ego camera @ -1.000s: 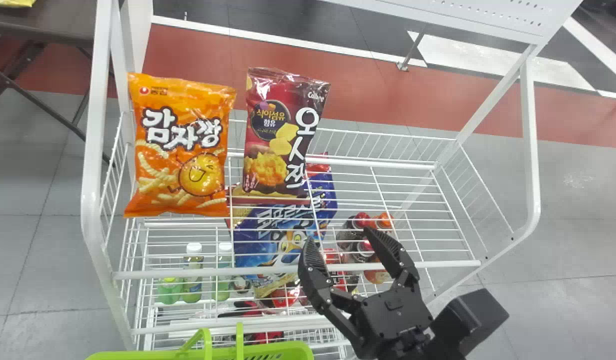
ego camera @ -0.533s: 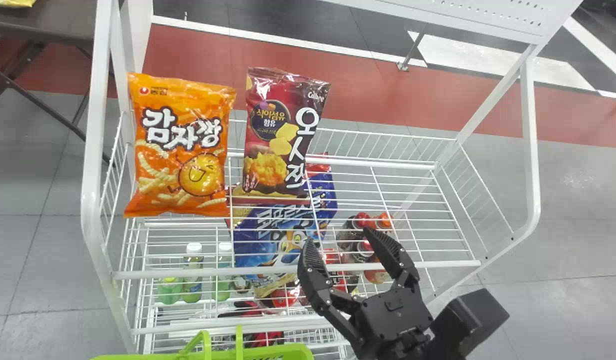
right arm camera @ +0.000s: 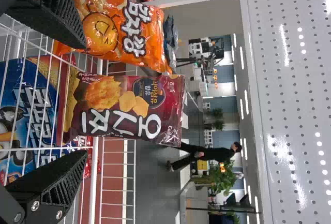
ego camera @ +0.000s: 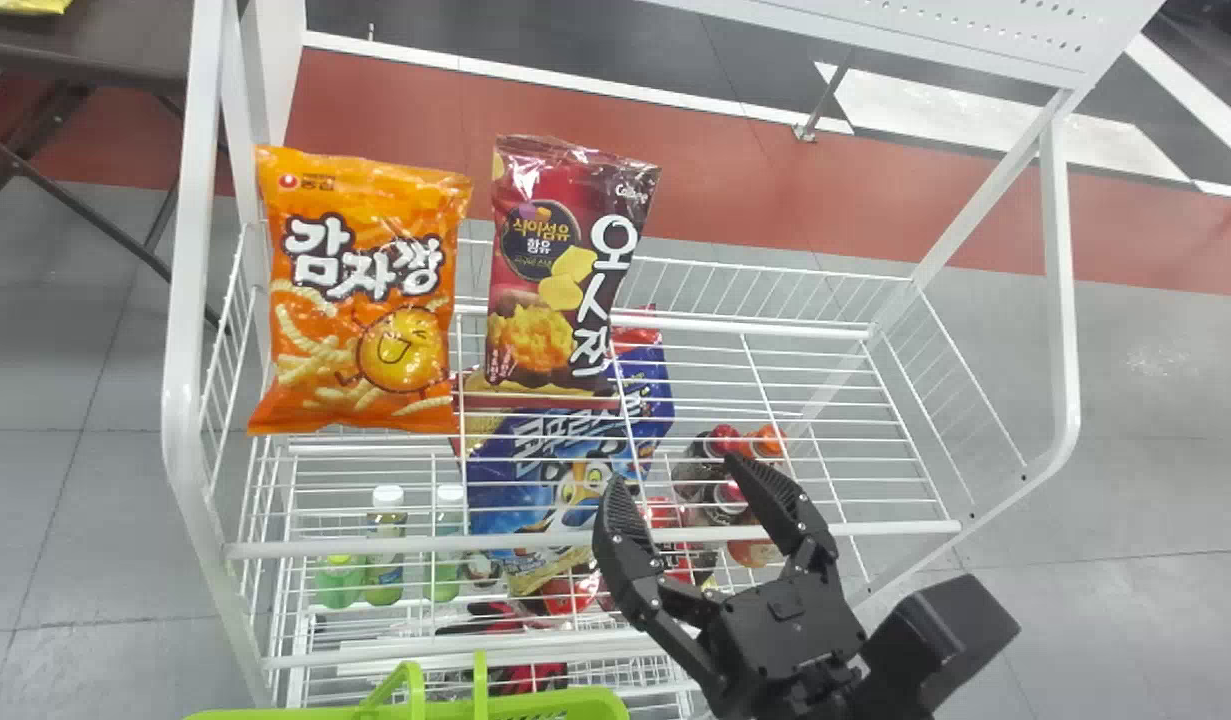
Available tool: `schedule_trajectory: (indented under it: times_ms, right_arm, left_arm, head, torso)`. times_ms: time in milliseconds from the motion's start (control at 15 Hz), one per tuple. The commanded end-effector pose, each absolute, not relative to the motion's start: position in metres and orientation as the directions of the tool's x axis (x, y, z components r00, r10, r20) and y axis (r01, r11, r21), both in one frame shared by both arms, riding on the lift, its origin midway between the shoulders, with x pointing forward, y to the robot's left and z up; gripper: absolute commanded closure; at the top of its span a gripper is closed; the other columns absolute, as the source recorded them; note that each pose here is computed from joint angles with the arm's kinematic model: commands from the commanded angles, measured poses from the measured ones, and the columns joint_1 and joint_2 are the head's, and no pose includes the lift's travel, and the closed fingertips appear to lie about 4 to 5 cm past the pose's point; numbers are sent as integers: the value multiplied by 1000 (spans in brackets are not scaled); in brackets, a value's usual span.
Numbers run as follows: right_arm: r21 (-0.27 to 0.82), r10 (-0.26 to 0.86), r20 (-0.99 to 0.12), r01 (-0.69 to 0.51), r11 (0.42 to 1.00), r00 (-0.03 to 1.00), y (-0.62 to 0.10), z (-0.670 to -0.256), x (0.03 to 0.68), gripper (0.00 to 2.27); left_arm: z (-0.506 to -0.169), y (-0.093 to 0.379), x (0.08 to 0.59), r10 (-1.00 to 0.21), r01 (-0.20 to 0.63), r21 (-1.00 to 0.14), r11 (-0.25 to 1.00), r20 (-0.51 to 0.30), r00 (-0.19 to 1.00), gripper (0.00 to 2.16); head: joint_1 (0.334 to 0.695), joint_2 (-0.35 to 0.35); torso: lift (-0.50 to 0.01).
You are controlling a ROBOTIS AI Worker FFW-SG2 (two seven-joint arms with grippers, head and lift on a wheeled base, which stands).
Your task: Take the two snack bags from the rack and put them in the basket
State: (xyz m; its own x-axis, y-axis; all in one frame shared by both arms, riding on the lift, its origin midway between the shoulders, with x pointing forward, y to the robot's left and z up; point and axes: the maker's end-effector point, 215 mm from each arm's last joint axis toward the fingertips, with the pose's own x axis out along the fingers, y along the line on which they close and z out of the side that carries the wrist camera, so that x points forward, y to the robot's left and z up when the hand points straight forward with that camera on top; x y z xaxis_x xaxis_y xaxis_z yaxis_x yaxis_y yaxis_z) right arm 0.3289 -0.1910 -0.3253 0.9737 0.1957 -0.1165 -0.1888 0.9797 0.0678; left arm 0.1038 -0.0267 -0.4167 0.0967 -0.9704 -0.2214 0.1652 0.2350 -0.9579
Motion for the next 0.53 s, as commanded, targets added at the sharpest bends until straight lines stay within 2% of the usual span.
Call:
schedule_trajectory:
  times_ms: [0, 467]
  right_arm:
    - [69, 197, -115, -190, 979, 974, -191, -325, 329, 87]
    - [65, 193, -107, -187, 980, 975, -193, -321, 330, 87]
  left_arm:
    - [-417, -28, 105, -971, 165, -958, 234, -220, 97, 1571]
    - [-415, -28, 104, -972, 163, -960, 227, -213, 98, 1571]
  head:
    - [695, -350]
    - [695, -350]
  torso:
    - [-10]
    - [-10]
